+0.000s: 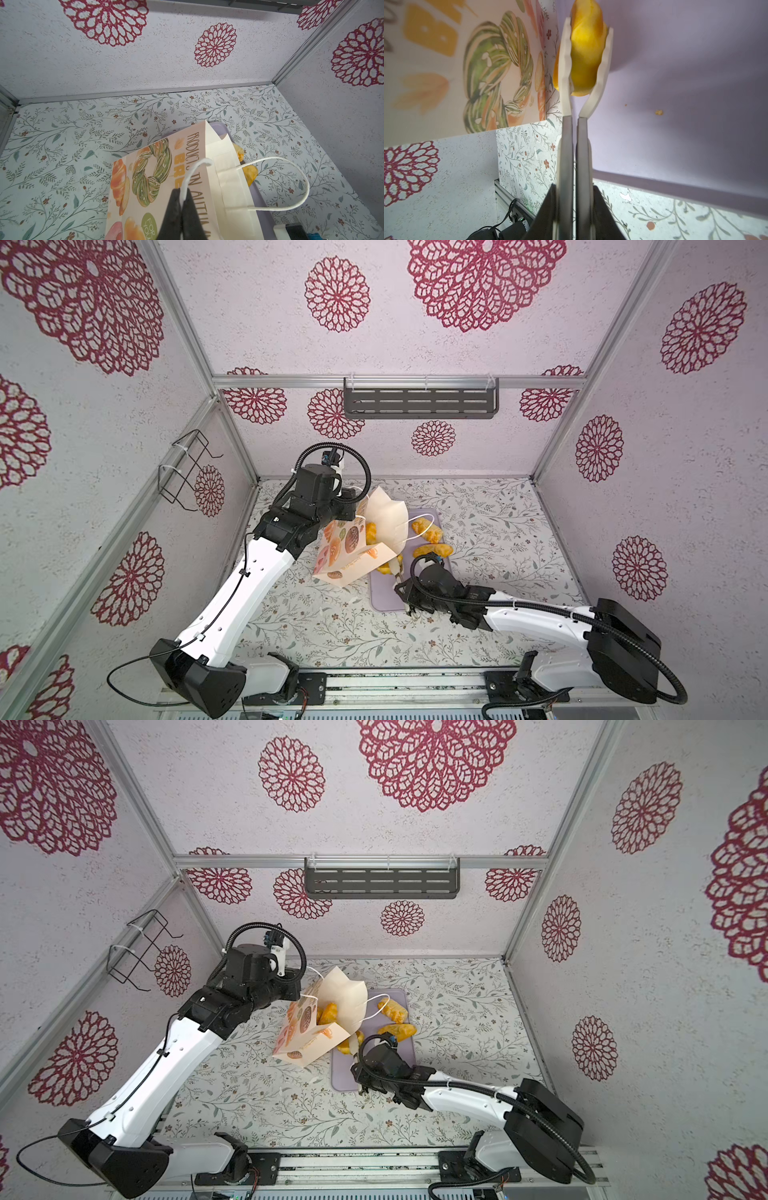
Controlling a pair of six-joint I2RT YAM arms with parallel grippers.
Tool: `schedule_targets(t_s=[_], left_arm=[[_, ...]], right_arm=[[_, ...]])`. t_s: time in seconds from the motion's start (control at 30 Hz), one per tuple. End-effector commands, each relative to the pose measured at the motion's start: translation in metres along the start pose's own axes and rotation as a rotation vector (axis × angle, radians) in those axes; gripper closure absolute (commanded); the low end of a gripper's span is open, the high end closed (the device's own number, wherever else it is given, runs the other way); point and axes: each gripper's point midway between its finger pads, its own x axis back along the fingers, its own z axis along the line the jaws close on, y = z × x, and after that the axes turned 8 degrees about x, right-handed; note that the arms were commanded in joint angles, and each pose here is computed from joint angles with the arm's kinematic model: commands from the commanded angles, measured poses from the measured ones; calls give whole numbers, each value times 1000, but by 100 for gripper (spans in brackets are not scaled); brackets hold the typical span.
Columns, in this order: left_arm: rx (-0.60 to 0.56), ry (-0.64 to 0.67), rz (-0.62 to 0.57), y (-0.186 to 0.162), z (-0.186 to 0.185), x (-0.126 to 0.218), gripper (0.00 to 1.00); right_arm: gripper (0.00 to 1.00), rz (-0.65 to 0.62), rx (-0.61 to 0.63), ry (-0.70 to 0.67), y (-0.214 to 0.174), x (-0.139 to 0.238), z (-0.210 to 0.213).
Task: Place the fake bread into the paper bag
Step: 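Lift the pinched yellow bun half with the tongs above the tray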
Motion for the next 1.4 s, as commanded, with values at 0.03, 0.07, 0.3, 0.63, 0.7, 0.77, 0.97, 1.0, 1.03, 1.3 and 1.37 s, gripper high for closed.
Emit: schedule_targets(t_s=[0.03, 0.07, 0.3, 0.63, 0.7, 0.77, 0.97, 1.0, 1.03, 1.3, 1.37], left_arm=[[-9, 6, -16, 2, 4, 0, 100], [-8, 6, -18, 3, 3, 1, 100], [-8, -1, -16, 3, 2, 2, 100], [-4, -6, -11, 3, 1, 3, 100], [-4, -7, -12, 3, 1, 3, 100], [-4, -7, -14, 4, 1, 4, 100], [-4, -6, -14, 3, 1, 3, 100], [-4, -7, -14, 3, 1, 4, 100], [-3, -6, -13, 3, 1, 3, 100], [-7, -9, -19, 4, 0, 5, 100], [-5, -6, -15, 3, 1, 4, 100]], right_arm=[[100, -94, -7, 40, 21, 19, 12], [100, -99, -8, 38, 22, 21, 11], [100, -128, -18, 28, 25, 36, 3], [100, -194, -17, 8, 36, 61, -1], [100, -210, -16, 2, 39, 67, -3], [100, -233, -15, -3, 43, 75, -5], [100, -293, -7, -4, 54, 96, -6], [100, -301, -7, -3, 56, 99, -5], [100, -306, -5, -3, 56, 101, -5], [100, -341, 3, 6, 65, 115, 0], [100, -354, 13, 3, 68, 120, 2]])
